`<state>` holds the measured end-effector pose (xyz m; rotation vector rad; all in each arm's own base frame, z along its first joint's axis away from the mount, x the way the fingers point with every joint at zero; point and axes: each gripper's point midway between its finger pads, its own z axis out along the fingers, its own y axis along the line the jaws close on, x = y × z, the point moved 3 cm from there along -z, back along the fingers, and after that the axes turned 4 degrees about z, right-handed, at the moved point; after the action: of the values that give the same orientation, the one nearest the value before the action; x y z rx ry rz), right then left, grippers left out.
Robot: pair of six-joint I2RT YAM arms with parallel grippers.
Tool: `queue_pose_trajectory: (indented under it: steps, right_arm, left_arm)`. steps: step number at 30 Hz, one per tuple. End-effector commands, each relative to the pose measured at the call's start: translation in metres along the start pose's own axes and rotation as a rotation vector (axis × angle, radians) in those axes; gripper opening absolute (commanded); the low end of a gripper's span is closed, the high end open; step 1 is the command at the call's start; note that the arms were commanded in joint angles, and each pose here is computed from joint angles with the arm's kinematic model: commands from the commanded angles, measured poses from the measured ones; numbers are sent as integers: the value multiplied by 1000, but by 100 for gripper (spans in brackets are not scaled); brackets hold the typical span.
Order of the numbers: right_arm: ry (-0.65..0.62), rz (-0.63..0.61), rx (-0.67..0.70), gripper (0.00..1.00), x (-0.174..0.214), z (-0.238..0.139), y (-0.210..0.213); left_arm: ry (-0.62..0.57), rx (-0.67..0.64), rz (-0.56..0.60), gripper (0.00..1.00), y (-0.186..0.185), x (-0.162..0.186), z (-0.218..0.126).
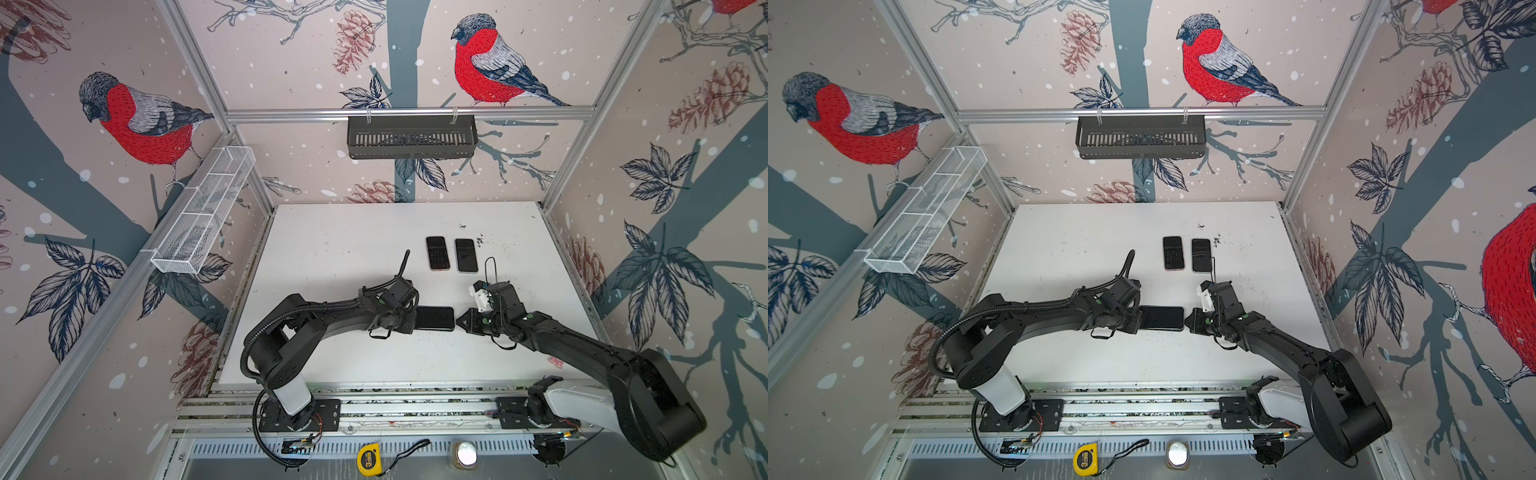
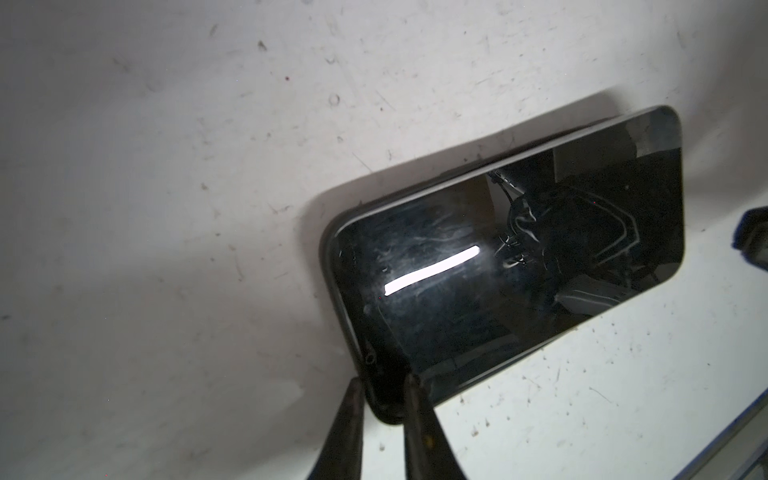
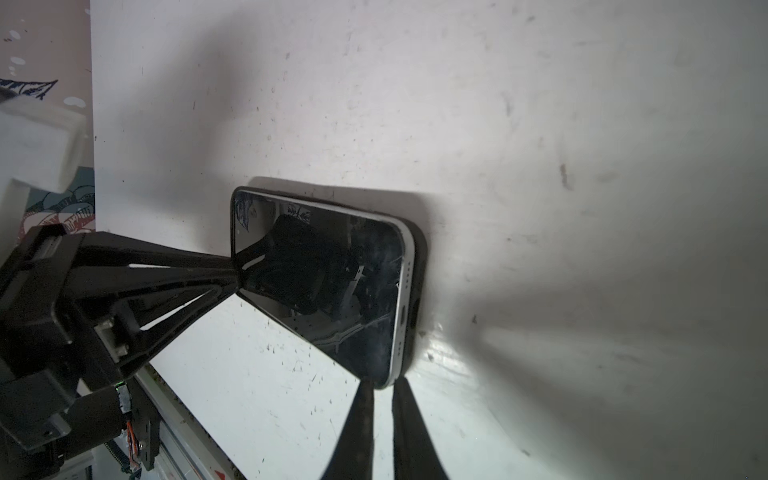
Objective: Put the phone into the phone case
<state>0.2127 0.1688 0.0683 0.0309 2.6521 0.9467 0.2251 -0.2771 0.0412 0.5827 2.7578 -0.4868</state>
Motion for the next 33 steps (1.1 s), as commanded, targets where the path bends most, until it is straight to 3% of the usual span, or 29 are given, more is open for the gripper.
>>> queue_pose_trajectory:
  steps: [1, 13, 19, 29, 33]
  right_arm:
    - [5, -2, -25, 13, 1, 4, 5]
    - [66, 4, 3, 10, 10, 21, 1]
    - [105, -15, 85, 8, 17, 26, -9]
    - [-45, -61, 101, 9, -20, -6, 10]
    - [-41, -80, 136, 13, -25, -9, 8]
  left_arm:
    - [126, -98, -5, 18, 19, 31, 7]
    - [126, -82, -5, 17, 17, 30, 8]
    - [127, -80, -1, 17, 17, 30, 9]
    - [121, -99, 3, 17, 20, 31, 5]
    - [121, -101, 5, 18, 20, 31, 6]
